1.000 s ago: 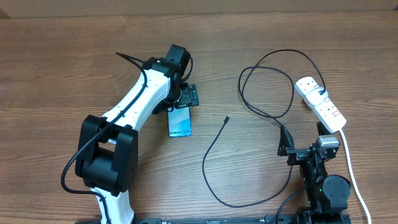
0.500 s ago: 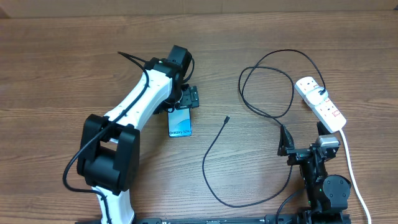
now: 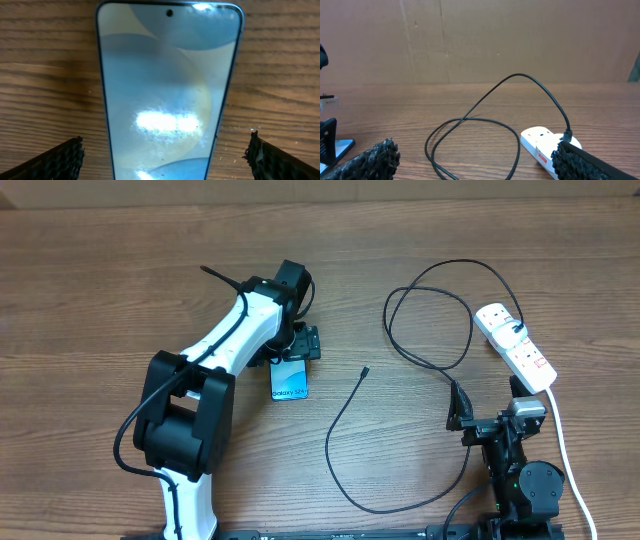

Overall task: Plug charger to phone and switch on socket
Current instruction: 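Lower the left gripper onto the phone's bottom edge and close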

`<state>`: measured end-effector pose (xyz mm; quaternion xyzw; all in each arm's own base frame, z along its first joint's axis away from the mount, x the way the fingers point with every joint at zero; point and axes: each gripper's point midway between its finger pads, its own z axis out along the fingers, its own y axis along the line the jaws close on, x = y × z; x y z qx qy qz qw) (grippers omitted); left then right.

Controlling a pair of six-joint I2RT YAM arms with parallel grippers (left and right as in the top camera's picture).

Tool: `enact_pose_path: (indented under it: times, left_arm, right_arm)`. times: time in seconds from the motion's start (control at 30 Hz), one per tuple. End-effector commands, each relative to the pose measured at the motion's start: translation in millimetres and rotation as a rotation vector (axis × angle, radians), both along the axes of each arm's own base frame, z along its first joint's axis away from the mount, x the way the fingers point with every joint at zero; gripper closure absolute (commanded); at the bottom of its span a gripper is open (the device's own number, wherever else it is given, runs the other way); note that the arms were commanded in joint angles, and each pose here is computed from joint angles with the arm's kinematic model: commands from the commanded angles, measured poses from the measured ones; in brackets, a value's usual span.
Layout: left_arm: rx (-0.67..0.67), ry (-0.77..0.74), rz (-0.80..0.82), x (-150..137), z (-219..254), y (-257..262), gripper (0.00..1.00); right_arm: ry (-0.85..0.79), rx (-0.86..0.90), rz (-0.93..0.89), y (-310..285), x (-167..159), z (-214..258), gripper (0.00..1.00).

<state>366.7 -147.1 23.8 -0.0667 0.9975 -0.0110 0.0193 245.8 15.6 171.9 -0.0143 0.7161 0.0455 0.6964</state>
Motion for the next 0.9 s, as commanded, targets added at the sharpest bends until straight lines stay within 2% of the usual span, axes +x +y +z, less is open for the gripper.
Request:
enact_pose_path:
  times: [0.0,0.57,0.87]
  left_arm:
    - [0.013,0.004,-0.005,1,-5,6,0.0]
    - [0.054,0.11,-0.021,-13,-47,7,0.0]
    - [0.051,0.124,-0.021,-15,-51,6,0.0]
  right_arm:
    - [-0.006,-0.004,-0.008,-2,0,-1,0.0]
    - [-0.006,-0.004,-0.008,-2,0,-1,0.0]
    - [-0.006,-0.004,-0.008,-2,0,-1,0.0]
